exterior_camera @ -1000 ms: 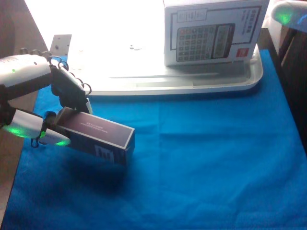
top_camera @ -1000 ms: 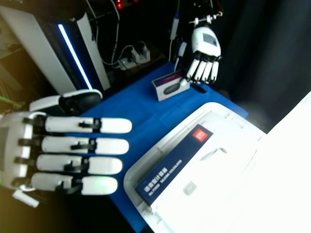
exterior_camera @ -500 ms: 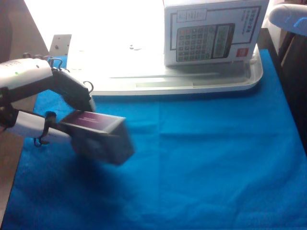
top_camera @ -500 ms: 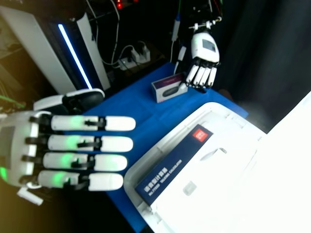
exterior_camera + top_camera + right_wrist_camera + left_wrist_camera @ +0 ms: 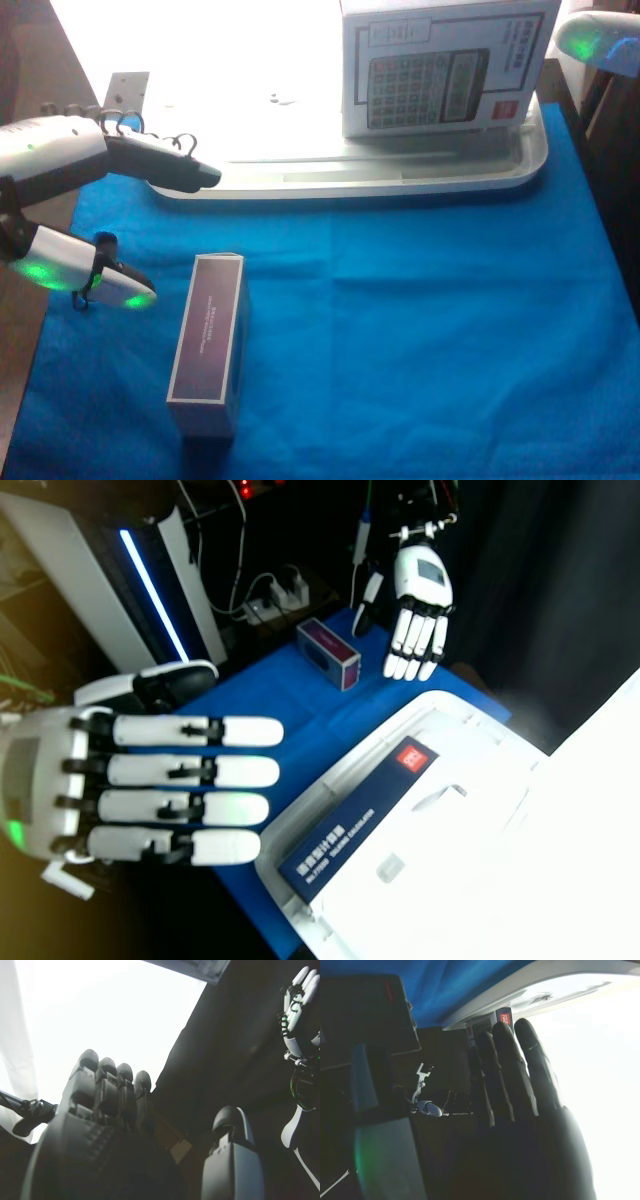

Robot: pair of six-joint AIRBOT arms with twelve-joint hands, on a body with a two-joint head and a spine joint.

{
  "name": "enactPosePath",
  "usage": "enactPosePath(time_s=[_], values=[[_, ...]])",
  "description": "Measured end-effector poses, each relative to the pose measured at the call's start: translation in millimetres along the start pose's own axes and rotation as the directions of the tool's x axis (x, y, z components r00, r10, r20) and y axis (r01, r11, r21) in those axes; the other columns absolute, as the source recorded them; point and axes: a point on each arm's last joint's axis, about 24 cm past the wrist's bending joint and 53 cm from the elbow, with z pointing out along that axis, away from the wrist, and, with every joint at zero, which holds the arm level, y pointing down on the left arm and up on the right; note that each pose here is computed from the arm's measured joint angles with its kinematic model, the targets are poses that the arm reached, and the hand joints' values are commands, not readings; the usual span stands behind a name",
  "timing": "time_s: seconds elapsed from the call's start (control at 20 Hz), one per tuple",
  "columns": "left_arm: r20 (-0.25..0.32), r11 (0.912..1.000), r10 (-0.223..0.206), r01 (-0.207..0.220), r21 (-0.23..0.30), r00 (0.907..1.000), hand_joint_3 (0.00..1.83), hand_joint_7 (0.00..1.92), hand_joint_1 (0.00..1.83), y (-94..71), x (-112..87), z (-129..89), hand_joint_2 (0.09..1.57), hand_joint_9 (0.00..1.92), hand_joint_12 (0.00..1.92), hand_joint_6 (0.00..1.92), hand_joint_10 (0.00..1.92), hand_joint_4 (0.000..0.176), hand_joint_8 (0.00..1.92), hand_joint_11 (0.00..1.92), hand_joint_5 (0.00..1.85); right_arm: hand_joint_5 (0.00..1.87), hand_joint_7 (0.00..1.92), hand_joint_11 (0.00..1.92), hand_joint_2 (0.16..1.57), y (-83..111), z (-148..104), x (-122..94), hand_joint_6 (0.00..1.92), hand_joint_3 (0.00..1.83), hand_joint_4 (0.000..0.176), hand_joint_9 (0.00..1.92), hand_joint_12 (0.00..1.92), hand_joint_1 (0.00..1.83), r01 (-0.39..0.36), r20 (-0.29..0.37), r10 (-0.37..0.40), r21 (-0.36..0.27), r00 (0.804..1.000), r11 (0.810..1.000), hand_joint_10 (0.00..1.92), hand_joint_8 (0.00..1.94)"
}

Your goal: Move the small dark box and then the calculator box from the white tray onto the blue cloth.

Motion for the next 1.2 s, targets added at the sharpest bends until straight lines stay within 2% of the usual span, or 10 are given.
enactPosePath(time_s=[0.05,0.1,0.15,0.25,0.5,0.55,0.65,0.95,1.1,1.2], values=[[0.011,1.0,0.001,-0.001,0.002,0.9999,0.0,0.6,1.02,-0.2,-5.0,-2.2,0.88,0.59,0.65,0.01,0.01,0.0,0.0,0.26,0.53,0.28,0.18,0.0,0.95,0.0,0.0,0.1,0.0,0.0,0.02,0.11,0.2,0.53,0.0,0.0,0.0,0.0,1.0,1.0,0.0,0.0],[0.028,1.0,-0.005,0.004,0.004,0.9996,0.0,0.6,0.95,-0.4,-11.4,-4.5,0.84,0.58,0.77,0.0,0.0,0.0,0.0,0.21,0.54,0.3,0.13,0.0,0.96,-0.1,0.0,-0.3,0.01,0.0,0.059,0.08,0.2,0.62,0.001,0.0,-0.001,0.0,1.0,1.0,0.0,0.0],[0.048,0.9999,-0.011,0.011,0.004,0.9988,0.0,0.55,0.96,-0.3,-18.3,-6.9,0.88,0.52,0.82,0.0,0.0,0.0,0.0,0.13,0.49,0.29,0.1,0.0,0.95,-0.5,0.1,-1.8,0.0,0.0,0.074,0.08,0.28,0.66,0.006,0.0,-0.006,0.0,1.0,1.0,0.0,0.0],[0.101,1.0,-0.005,0.004,0.002,0.9949,0.01,0.5,0.93,0.6,-35.6,-12.4,0.91,0.46,0.83,0.0,0.0,0.0,0.0,0.1,0.43,0.3,0.15,0.0,0.92,-2.6,0.5,-8.0,0.0,0.0,0.083,0.1,0.49,0.67,0.026,0.003,-0.026,0.001,1.0,1.0,0.01,0.0],[0.21,1.0,0.003,-0.004,0.002,0.9778,0.0,0.44,0.91,7.0,-72.1,-16.8,0.88,0.43,0.96,0.0,0.0,0.0,0.0,0.0,0.37,0.24,0.26,0.0,0.81,-32.2,22.2,-21.3,0.0,0.0,0.085,0.16,0.2,0.78,0.027,0.031,-0.03,0.095,0.999,0.995,0.0,0.0],[0.231,0.9999,-0.01,0.007,0.013,0.973,0.0,0.45,0.93,6.0,-76.9,-13.0,0.9,0.43,0.94,0.0,0.0,0.0,0.0,0.0,0.38,0.25,0.3,0.0,0.79,-35.0,30.5,-22.9,0.0,0.0,0.101,0.23,0.5,0.79,0.034,0.03,-0.037,0.104,0.999,0.994,0.01,0.0],[0.237,0.9993,-0.019,0.012,0.035,0.9713,0.0,0.46,0.91,0.7,-75.7,-7.4,0.9,0.43,0.88,0.01,0.0,0.002,0.0,0.0,0.4,0.24,0.35,0.0,0.79,-41.5,40.2,-24.7,0.0,0.0,0.126,0.25,0.61,0.81,0.023,0.025,-0.026,0.111,0.999,0.994,0.01,0.01],[0.255,0.9949,-0.045,0.02,0.099,0.9659,0.0,0.44,0.91,-14.9,-73.4,3.6,0.86,0.39,0.75,0.0,0.0,0.0,0.0,0.0,0.37,0.22,0.4,0.0,0.73,-76.4,47.6,-25.6,0.0,0.0,0.104,0.36,0.86,0.77,0.005,0.005,-0.006,0.222,1.0,0.975,0.03,0.02],[0.261,0.9906,-0.06,0.025,0.135,0.9636,0.0,0.46,0.89,-23.4,-70.3,7.4,0.85,0.42,0.76,0.0,0.01,0.0,0.01,0.0,0.33,0.21,0.36,0.08,0.71,-89.7,48.1,-24.3,0.0,0.0,0.115,0.35,0.64,0.83,0.004,0.006,-0.006,0.261,1.0,0.965,0.0,0.01],[0.274,0.9857,-0.071,0.026,0.166,0.9592,0.0,0.53,0.91,-30.7,-71.2,8.1,0.81,0.5,0.88,0.0,0.02,0.0,0.0,0.01,0.37,0.2,0.34,0.16,0.71,-94.3,47.6,-23.9,0.0,0.0,0.082,0.36,0.5,0.86,0.001,0.004,-0.002,0.277,1.0,0.961,0.0,0.0]])
